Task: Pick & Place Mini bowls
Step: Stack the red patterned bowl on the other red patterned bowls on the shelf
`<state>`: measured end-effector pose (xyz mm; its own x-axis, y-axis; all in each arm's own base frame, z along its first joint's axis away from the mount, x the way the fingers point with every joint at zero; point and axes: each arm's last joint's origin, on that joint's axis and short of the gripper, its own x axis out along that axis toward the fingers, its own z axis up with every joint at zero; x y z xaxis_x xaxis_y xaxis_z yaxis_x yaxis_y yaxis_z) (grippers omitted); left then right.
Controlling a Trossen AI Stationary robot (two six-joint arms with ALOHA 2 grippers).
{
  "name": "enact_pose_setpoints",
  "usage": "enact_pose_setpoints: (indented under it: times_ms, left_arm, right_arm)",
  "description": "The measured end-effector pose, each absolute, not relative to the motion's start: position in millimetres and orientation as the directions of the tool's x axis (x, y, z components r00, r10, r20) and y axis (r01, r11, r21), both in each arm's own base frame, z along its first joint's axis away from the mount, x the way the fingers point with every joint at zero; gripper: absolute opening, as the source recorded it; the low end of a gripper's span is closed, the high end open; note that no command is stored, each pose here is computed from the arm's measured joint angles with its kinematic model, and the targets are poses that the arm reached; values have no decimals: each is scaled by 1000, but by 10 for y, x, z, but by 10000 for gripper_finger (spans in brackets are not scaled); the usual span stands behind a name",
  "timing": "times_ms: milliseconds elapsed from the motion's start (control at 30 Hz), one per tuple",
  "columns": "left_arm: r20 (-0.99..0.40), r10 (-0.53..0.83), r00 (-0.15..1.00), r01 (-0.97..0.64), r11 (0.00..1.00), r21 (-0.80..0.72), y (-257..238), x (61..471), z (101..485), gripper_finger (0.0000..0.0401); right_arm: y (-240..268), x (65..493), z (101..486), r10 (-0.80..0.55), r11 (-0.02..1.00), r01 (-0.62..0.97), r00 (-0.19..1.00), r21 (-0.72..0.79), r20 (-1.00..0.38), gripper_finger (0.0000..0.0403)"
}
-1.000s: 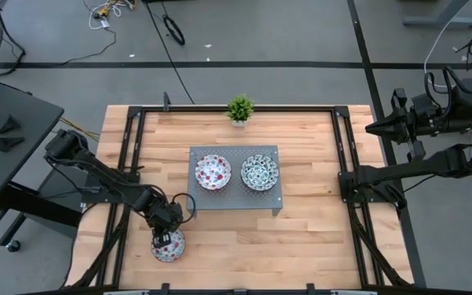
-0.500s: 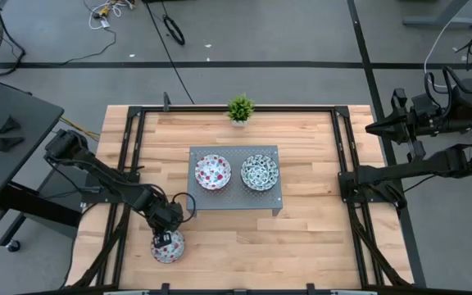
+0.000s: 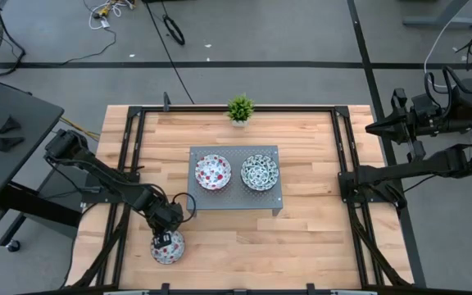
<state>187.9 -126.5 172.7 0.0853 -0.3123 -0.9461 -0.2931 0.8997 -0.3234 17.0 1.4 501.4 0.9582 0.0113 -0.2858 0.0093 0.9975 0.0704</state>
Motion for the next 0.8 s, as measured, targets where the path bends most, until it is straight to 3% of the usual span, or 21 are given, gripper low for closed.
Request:
enact_pose_setpoints:
  times_ms: [800]
  left_arm:
    - [-909, -417, 17, -251, 878, -407, -1302, 1869, 1752, 14]
  right_arm:
    - [14, 170, 5014, 11, 997, 10, 958, 70, -286, 29]
